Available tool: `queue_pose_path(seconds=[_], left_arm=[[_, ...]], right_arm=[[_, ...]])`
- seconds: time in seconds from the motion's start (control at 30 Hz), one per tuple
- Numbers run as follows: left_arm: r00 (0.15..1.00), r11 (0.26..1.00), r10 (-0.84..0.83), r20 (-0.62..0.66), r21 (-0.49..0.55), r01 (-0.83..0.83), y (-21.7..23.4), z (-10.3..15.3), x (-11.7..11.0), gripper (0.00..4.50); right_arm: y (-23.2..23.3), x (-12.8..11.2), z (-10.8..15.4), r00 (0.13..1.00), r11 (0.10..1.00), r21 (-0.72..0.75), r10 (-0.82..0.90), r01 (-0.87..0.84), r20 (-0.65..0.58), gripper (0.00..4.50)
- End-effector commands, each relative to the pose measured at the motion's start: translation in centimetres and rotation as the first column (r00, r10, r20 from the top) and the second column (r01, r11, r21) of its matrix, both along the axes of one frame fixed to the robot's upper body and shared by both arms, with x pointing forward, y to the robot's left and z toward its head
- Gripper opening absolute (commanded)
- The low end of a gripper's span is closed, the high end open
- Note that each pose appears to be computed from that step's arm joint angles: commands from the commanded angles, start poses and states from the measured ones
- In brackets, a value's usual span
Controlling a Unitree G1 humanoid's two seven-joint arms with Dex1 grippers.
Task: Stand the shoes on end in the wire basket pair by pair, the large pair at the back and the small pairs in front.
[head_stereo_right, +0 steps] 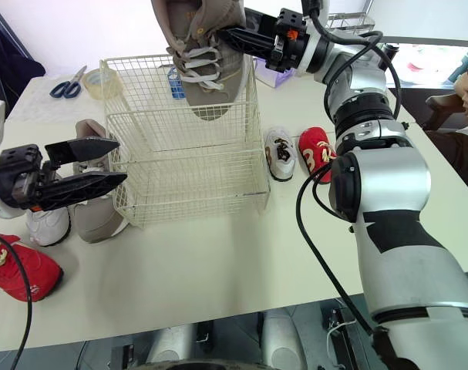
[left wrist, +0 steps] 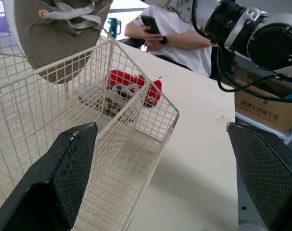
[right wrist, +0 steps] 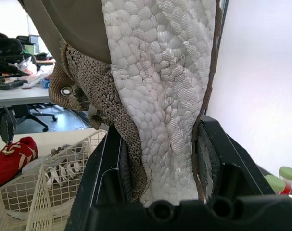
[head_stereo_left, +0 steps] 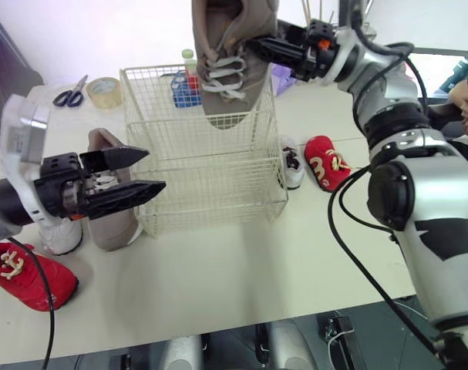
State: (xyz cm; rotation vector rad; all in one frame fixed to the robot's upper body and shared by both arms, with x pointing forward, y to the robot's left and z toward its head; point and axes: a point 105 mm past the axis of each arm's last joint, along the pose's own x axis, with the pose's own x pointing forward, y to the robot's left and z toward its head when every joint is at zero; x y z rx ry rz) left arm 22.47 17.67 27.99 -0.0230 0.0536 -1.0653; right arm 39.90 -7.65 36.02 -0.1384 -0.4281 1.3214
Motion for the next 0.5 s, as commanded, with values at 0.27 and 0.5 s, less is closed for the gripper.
queue_pose_path(seconds=[0.27, 0.5], left_arm=[[0.999, 1.000, 0.004, 0.032, 0.002, -0.004, -0.4, 0.1, 0.3, 4.47], [1.000, 1.000, 0.003, 0.027, 0.004, -0.003, -0.6, -0.1, 0.6, 4.47]], right_arm=[[0.0, 0.9, -1.1, 0.997, 0.998, 0.031, -0.049, 0.051, -0.062, 1.38], [0.3, 1.2, -2.8, 0.993, 0.999, 0.006, -0.040, 0.041, -0.108, 1.38]])
